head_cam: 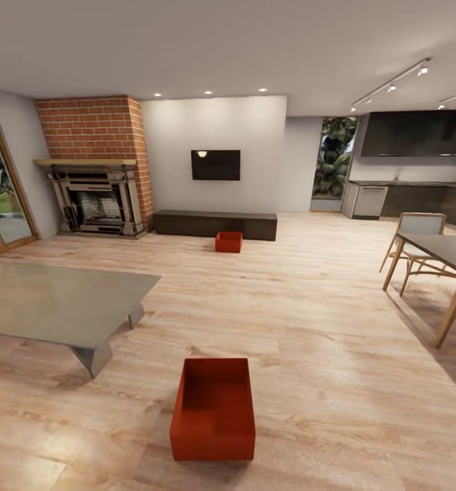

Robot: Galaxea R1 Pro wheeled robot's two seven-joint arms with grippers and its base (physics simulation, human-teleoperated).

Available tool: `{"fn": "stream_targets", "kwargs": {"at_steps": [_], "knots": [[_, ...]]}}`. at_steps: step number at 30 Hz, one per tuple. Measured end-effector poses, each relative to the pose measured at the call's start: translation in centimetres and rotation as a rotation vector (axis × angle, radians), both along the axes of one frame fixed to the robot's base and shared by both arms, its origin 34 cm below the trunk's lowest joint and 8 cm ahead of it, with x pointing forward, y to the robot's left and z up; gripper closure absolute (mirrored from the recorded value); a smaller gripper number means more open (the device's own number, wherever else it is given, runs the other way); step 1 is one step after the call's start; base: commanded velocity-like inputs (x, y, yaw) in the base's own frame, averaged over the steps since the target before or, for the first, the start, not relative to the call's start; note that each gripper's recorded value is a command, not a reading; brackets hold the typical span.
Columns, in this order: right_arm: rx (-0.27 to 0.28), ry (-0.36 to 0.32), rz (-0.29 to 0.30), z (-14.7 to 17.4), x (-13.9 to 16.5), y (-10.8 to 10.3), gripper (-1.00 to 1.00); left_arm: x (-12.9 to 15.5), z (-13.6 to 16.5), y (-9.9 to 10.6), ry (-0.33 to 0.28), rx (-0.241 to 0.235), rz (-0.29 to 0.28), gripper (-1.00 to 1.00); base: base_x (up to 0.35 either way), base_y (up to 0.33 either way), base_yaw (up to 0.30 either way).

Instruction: Move the two storage containers from the living room to the garage. In the garage, place one container on the floor and stack the other container on top of it (either order is fine).

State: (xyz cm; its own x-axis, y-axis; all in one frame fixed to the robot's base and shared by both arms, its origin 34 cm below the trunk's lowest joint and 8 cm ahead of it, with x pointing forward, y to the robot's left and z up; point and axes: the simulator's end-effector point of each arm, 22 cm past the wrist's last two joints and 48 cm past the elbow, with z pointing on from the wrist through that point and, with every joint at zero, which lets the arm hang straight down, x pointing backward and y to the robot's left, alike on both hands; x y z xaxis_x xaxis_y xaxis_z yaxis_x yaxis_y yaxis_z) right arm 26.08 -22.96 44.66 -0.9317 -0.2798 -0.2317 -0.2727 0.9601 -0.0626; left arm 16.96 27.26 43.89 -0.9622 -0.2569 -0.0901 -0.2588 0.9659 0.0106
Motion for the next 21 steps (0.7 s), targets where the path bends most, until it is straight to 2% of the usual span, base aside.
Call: {"fn": "stream_targets", "kwargs": {"at_steps": [21], "knots": [[-0.001,0.001,-0.001,-0.01,-0.02,-0.09,-1.00,0.04,0.00,0.00,-0.001,0.000,0.000,-1.00,0.304,0.000,0.000]]}}
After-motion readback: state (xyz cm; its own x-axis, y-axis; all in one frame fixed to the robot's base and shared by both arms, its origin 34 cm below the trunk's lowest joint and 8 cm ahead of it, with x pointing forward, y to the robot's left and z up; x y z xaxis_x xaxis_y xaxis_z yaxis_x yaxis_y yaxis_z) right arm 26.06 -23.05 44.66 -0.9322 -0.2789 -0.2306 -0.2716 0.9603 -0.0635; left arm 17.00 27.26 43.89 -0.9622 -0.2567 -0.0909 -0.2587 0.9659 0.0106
